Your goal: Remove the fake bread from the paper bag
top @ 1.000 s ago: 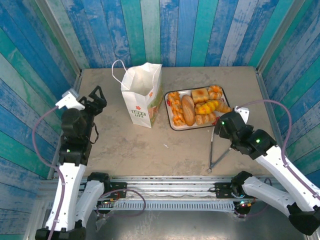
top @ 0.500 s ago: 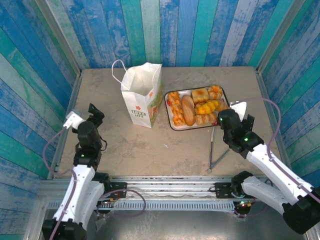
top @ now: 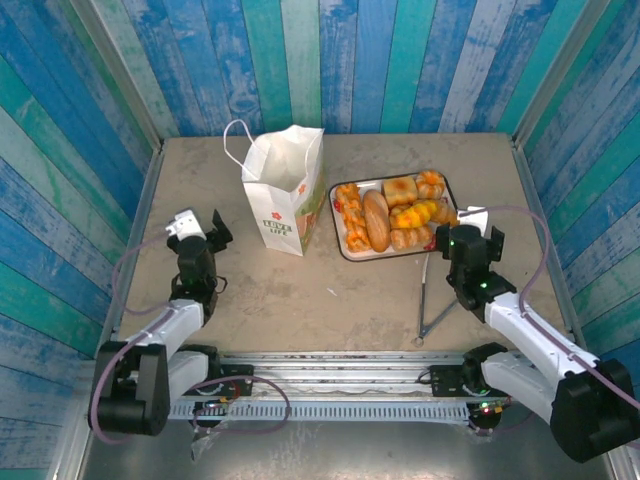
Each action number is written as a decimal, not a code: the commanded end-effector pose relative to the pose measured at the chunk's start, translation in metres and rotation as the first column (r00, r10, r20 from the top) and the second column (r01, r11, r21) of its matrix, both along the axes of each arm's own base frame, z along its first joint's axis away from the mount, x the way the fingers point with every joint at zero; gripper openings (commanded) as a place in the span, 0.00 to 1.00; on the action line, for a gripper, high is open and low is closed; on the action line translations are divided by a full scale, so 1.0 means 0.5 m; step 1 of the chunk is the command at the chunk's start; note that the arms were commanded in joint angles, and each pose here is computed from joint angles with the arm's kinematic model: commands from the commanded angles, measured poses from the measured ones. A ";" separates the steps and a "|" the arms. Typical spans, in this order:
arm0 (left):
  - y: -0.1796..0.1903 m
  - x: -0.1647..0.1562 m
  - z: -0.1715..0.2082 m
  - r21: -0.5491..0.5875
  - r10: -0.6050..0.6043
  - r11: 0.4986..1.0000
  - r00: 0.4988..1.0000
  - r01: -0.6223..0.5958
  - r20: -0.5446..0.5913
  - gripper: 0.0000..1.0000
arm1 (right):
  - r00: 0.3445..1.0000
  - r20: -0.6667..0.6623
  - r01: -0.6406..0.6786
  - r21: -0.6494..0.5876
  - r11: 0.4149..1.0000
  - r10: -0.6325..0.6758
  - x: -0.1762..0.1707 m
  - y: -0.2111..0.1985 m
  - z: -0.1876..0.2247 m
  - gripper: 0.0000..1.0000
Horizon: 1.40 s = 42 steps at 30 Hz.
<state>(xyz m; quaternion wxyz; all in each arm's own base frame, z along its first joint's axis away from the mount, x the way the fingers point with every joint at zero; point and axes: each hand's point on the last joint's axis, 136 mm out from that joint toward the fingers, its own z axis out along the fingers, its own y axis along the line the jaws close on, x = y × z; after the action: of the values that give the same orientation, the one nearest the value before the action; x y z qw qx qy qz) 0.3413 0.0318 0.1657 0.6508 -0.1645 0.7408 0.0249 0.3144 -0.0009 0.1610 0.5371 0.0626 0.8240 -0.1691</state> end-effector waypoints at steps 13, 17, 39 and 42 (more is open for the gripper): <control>-0.062 0.040 -0.027 0.208 -0.208 0.957 0.978 0.200 0.021 0.94 | 0.986 0.144 -0.091 0.044 0.995 0.084 0.040 0.031 0.001 1.00; -0.061 0.063 -0.061 0.206 -0.200 0.958 0.980 0.200 -0.022 0.94 | 0.981 0.156 -0.119 0.036 0.992 0.112 0.046 0.037 -0.011 1.00; -0.043 0.081 -0.075 0.176 -0.163 0.970 0.985 0.170 -0.052 0.94 | 0.967 0.236 -0.125 0.119 0.985 0.094 0.065 -0.028 -0.041 1.00; -0.043 0.082 -0.075 0.176 -0.163 0.970 0.985 0.170 -0.050 0.94 | 0.970 0.207 -0.152 0.097 0.984 0.129 0.085 -0.017 -0.044 1.00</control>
<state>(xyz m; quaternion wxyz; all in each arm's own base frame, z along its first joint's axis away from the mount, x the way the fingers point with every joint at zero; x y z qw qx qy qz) 0.3775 0.0084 0.1270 0.6463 -0.0389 0.7612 0.0374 0.3443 -0.0150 0.1243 0.6069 0.0611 0.7875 -0.0881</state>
